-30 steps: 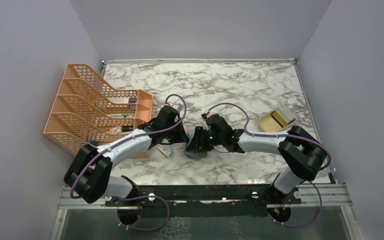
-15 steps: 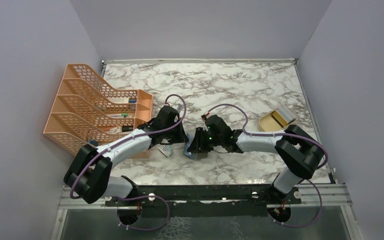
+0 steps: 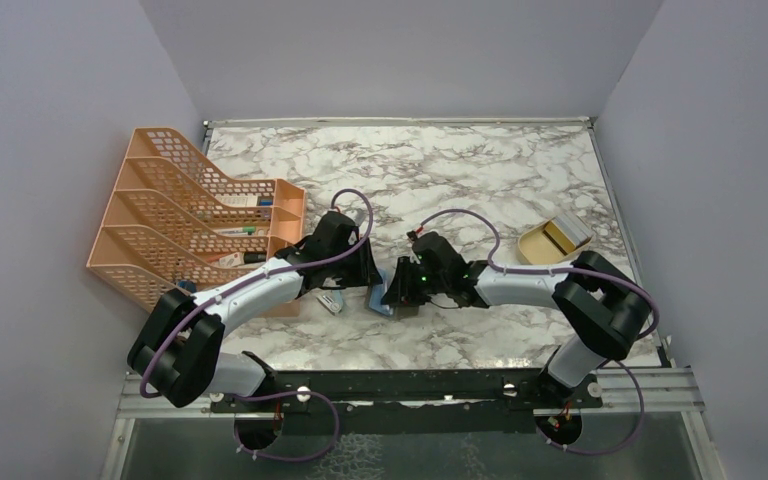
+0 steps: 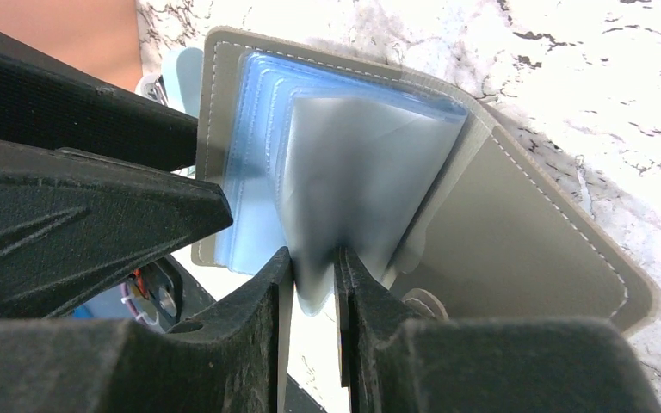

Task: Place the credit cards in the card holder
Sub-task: Open the card holder at the center of the board.

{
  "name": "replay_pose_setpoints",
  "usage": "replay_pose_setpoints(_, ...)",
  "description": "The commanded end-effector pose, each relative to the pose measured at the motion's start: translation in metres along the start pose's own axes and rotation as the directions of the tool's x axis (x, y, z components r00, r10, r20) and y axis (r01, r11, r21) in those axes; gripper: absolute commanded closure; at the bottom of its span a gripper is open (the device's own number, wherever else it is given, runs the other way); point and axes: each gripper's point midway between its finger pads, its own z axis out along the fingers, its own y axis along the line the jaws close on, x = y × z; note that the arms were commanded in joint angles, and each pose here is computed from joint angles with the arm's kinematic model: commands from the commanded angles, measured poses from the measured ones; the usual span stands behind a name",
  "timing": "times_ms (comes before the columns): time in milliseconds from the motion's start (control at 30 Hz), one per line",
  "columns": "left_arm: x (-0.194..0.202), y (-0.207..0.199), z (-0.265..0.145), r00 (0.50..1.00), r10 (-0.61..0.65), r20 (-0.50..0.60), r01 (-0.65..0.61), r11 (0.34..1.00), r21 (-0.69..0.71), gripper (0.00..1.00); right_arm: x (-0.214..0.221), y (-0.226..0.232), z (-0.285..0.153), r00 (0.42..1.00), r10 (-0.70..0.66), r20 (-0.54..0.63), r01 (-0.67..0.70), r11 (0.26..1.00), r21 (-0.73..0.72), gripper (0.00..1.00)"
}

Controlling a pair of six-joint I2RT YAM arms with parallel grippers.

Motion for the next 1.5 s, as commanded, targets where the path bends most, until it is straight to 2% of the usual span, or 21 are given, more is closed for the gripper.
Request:
replay_pose_setpoints(0,0.001,-0.007,0.001,1.000,0.004,-0.005,-0.004,0.999,0.048,0.63,-0.002,-0.008,-0.003,1.000,-0.015,0.027,0.014,0.999,0.034,0.77)
replay_pose_setpoints(367,0.011,0.001,0.013,0.999,0.015,-0.043,-0.013,0.999,0.042,0.66,-0.003,-0.009,-0.007,0.999,-0.020,0.039,0.018,0.999,0.037,0.78)
replay_pose_setpoints(433,0.013,0.001,0.015,0.999,0.014,-0.050,-0.011,0.999,0.048,0.70,-0.003,-0.010,-0.008,0.999,-0.021,0.044,0.020,0.999,0.040,0.78)
replay_pose_setpoints(600,0.010,-0.001,0.013,0.999,0.023,-0.043,-0.020,0.998,0.054,1.00,-0.004,-0.023,-0.014,0.998,-0.044,0.043,0.039,0.992,0.120,0.77)
replay_pose_setpoints(700,0.003,-0.011,0.004,0.999,0.035,-0.023,-0.033,0.996,0.079,1.00,-0.006,-0.038,-0.031,0.997,-0.063,0.052,0.050,0.974,0.223,0.68)
replay_pose_setpoints(833,-0.007,-0.036,-0.009,0.999,0.038,0.000,-0.038,0.983,0.178,1.00,-0.009,-0.042,-0.064,0.992,-0.090,0.083,0.064,0.959,0.275,0.66)
replay_pose_setpoints(900,-0.011,-0.038,-0.011,0.999,0.035,0.008,-0.035,0.985,0.170,1.00,-0.012,-0.038,-0.077,0.990,-0.097,0.099,0.066,0.958,0.278,0.66)
replay_pose_setpoints(1033,-0.014,-0.026,-0.006,0.999,0.041,-0.006,-0.040,0.995,0.089,1.00,-0.024,-0.010,-0.095,0.985,-0.117,0.129,0.088,0.974,0.209,0.66)
replay_pose_setpoints(1133,-0.011,-0.031,-0.003,0.999,0.024,-0.040,-0.019,0.994,0.109,1.00,-0.031,0.025,-0.099,0.980,-0.128,0.151,0.120,0.991,0.060,0.66)
replay_pose_setpoints(1267,-0.014,-0.025,-0.002,1.000,0.013,-0.019,-0.011,0.997,0.073,1.00,-0.034,0.062,-0.096,0.977,-0.091,0.194,0.121,0.981,-0.149,0.67)
replay_pose_setpoints(1467,-0.015,-0.019,-0.003,1.000,0.000,-0.015,0.001,1.000,0.026,1.00,-0.050,0.067,-0.072,0.976,-0.046,0.214,0.078,0.987,-0.143,0.67)
